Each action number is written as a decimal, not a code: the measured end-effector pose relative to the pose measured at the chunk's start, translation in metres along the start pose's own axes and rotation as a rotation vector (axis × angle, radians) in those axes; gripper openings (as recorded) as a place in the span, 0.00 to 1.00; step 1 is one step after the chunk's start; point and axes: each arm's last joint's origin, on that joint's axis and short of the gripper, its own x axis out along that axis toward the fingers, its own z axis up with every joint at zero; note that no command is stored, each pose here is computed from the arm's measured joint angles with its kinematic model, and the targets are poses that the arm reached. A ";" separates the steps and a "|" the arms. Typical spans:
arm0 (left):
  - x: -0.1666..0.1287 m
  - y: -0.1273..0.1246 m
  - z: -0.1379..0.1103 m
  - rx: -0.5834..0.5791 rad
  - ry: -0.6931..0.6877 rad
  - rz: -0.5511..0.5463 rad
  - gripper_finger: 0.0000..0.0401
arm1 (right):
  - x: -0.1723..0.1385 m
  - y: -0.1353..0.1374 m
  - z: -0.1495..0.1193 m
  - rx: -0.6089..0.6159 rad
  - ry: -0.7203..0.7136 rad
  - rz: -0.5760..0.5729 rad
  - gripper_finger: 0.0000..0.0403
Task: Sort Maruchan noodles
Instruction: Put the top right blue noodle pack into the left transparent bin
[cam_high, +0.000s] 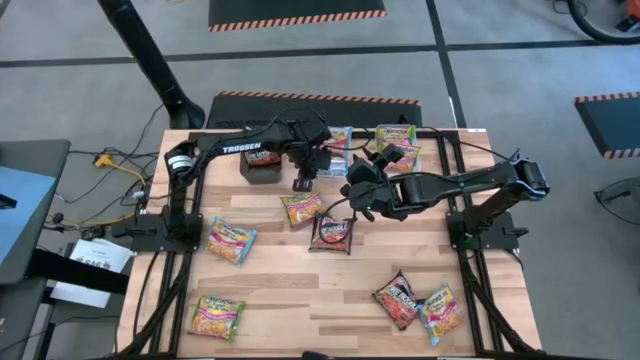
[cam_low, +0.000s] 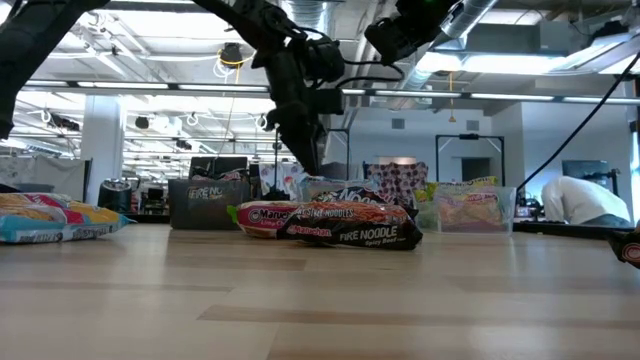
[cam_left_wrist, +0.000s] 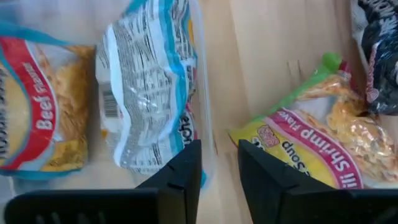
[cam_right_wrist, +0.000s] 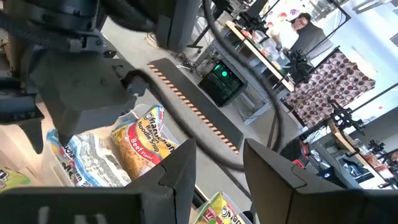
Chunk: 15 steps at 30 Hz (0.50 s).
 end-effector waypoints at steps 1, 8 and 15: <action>0.000 0.001 -0.001 -0.012 0.000 0.001 0.20 | 0.000 0.000 0.000 0.000 0.000 0.000 0.39; 0.006 0.007 -0.007 -0.028 -0.010 0.024 0.13 | 0.000 0.000 0.000 0.000 -0.001 0.001 0.39; 0.010 0.015 -0.010 -0.051 -0.017 0.038 0.11 | 0.000 0.000 0.000 0.003 -0.001 0.000 0.39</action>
